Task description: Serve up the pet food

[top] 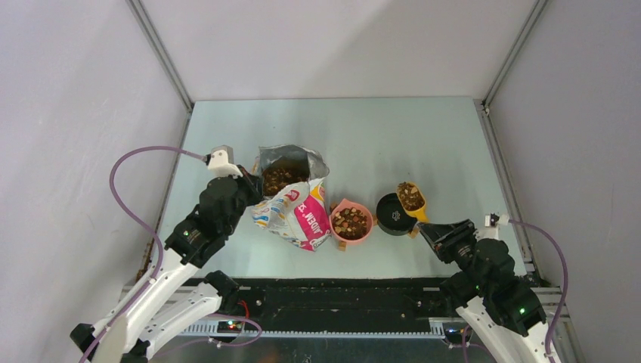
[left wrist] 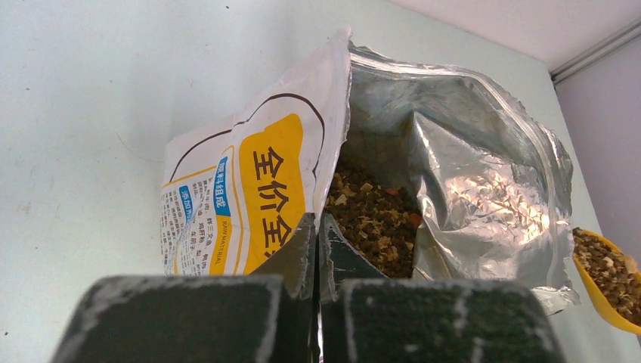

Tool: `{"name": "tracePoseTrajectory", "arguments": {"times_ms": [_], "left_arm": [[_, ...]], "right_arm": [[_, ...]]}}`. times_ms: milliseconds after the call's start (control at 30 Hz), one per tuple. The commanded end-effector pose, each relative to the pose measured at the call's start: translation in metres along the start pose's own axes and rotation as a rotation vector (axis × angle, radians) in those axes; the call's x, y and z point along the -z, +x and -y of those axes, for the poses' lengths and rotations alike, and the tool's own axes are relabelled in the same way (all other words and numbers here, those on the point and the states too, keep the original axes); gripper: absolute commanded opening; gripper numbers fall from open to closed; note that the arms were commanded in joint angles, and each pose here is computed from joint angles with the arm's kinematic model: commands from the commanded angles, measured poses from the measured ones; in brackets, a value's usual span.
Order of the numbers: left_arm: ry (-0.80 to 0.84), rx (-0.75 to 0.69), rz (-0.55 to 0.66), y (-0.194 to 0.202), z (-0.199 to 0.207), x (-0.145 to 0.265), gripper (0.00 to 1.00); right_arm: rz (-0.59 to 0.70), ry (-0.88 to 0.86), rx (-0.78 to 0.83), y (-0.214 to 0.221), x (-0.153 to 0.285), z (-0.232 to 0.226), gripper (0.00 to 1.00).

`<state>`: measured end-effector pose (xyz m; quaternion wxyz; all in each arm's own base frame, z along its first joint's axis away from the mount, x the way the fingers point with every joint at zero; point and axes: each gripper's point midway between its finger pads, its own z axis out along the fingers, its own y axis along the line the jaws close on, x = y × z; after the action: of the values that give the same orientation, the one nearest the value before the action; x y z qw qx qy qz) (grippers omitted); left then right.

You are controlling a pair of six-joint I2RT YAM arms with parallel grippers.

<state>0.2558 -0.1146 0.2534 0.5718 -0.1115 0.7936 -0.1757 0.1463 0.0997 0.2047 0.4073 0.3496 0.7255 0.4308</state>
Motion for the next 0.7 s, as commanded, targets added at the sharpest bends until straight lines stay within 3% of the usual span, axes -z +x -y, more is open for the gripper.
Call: {"name": "tracePoseTrajectory", "arguments": {"times_ms": [0,667], "left_arm": [[0.016,-0.007,0.001,0.002,0.003,-0.002,0.00],[0.006,-0.014,-0.007,0.005,0.001,-0.004,0.00]], "right_arm": [[0.056,-0.096,-0.048,-0.012,0.017,-0.014,0.00],[0.047,0.048,-0.082,-0.004,0.003,0.022,0.00]]}}
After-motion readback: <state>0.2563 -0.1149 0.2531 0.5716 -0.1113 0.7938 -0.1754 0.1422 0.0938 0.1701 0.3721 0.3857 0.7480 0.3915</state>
